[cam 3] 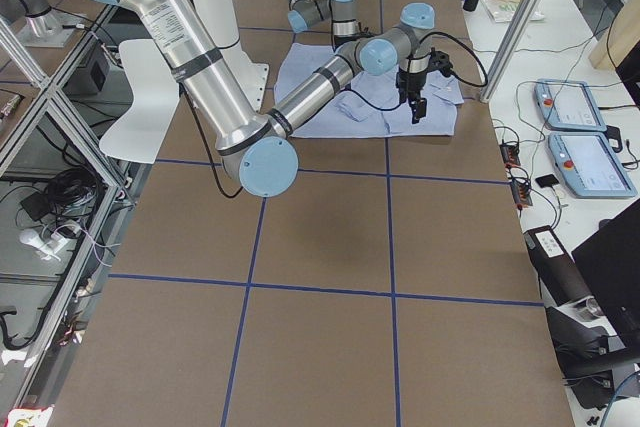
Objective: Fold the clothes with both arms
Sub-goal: 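Release the sleeve and move both grippers to the shirt hem corners, then lower both grippers onto the hem corners nearest the robot and grasp them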
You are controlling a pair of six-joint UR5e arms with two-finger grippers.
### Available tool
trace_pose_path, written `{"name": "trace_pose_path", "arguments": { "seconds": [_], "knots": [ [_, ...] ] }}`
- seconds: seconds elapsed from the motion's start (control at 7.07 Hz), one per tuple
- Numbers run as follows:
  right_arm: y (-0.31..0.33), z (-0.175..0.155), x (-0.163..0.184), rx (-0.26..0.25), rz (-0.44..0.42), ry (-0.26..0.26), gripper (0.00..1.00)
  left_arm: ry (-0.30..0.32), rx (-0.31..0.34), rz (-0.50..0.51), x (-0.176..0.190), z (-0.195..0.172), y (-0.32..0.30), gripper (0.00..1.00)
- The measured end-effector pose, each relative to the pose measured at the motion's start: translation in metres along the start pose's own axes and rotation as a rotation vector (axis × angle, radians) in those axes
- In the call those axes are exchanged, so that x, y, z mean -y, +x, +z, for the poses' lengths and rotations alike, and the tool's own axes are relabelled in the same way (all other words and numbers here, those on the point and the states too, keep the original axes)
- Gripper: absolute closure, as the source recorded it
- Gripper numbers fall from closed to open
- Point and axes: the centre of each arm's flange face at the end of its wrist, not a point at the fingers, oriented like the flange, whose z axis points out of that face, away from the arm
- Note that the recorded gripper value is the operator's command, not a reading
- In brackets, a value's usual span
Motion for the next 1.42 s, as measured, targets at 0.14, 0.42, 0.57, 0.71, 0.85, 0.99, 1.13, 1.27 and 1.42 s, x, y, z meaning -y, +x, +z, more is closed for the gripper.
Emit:
{"name": "trace_pose_path", "arguments": {
  "seconds": [0.14,0.42,0.57,0.71,0.85,0.99,1.13,1.27,1.42],
  "knots": [
    [-0.017,0.004,-0.014,0.02,0.047,0.009,0.0,-0.005,0.027,0.013,-0.004,-0.005,-0.017,0.0],
    [-0.056,0.017,-0.086,0.076,0.186,0.065,0.0,-0.018,0.078,0.091,-0.027,-0.046,-0.088,0.0],
    [-0.087,0.022,-0.133,0.094,0.256,0.079,0.0,-0.02,0.09,0.108,-0.04,-0.067,-0.123,0.0],
    [-0.117,0.027,-0.182,0.095,0.312,0.091,0.0,-0.021,0.101,0.121,-0.051,-0.082,-0.152,0.0],
    [-0.144,0.032,-0.228,0.09,0.354,0.101,0.0,-0.01,0.118,0.135,-0.059,-0.094,-0.181,0.0],
    [-0.162,0.042,-0.265,0.074,0.382,0.105,0.0,0.013,0.135,0.149,-0.073,-0.102,-0.216,0.0],
    [-0.174,0.05,-0.29,0.057,0.388,0.114,0.0,0.029,0.145,0.161,-0.09,-0.108,-0.255,0.0],
    [-0.179,0.054,-0.302,0.049,0.386,0.116,0.0,0.033,0.158,0.166,-0.106,-0.113,-0.288,0.0],
    [-0.181,0.056,-0.307,0.045,0.385,0.117,0.0,0.031,0.179,0.155,-0.123,-0.112,-0.307,0.03]
  ]
}}
